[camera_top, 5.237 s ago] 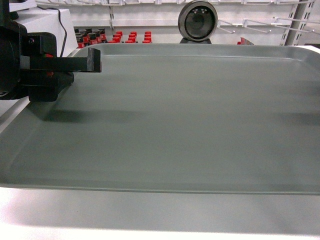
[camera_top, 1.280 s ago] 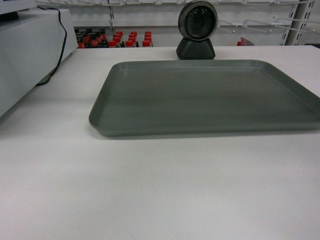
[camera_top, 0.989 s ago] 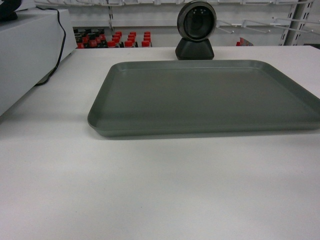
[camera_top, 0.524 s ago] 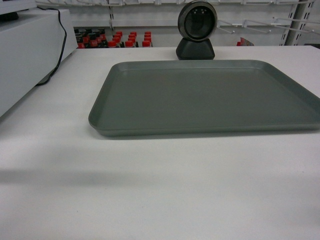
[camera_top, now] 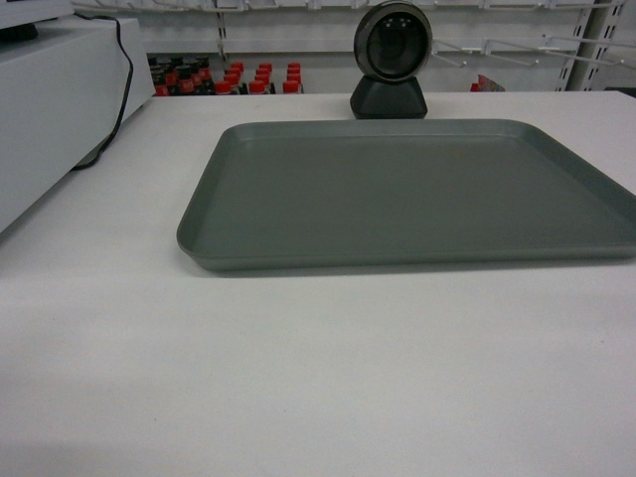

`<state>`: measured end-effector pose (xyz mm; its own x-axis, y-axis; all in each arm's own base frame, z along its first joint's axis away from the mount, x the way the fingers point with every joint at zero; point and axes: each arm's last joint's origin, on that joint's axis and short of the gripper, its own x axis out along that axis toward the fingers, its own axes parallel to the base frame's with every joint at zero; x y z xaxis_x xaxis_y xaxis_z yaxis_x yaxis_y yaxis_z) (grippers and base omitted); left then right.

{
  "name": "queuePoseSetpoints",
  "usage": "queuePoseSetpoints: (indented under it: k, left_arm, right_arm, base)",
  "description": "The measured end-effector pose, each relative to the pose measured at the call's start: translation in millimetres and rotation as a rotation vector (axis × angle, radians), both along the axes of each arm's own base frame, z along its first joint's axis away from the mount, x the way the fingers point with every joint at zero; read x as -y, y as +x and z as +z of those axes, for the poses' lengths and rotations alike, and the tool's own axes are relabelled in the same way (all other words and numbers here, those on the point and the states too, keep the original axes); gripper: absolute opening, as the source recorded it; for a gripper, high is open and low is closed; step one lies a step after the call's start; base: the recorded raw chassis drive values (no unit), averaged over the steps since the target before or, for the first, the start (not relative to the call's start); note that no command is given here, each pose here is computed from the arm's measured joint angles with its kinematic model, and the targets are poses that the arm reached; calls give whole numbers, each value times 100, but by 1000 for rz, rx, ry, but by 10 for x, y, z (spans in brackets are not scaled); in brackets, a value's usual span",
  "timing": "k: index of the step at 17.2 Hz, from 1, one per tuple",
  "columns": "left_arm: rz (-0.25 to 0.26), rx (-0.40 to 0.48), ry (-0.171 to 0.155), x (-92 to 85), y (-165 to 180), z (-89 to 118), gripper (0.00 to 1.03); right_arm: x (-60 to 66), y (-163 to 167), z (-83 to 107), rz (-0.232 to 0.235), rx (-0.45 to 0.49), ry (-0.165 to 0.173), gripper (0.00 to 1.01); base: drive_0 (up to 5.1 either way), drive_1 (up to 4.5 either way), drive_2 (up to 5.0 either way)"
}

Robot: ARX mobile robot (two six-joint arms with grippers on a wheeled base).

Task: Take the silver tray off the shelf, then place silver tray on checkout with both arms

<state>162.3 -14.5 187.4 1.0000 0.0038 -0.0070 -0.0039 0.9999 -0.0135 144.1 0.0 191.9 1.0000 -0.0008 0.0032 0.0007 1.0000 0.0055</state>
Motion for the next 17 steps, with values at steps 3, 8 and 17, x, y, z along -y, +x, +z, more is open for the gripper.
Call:
queuePoseSetpoints:
  k: [3, 8, 17]
  left_arm:
    - [-1, -1, 0, -148, -221, -108, 2]
    - [-6, 0, 0, -143, -330, -207, 2]
    - [-6, 18, 0, -143, -546, -184, 2]
  right_arm:
    - [0, -159, -130, 0, -5, 0, 2]
    - [0, -239, -214, 0, 7, 0, 2]
    - [0, -469, -252, 0, -4, 0, 2]
  base:
    - [0, 0, 0]
    - [0, 0, 0]
    - [0, 0, 0]
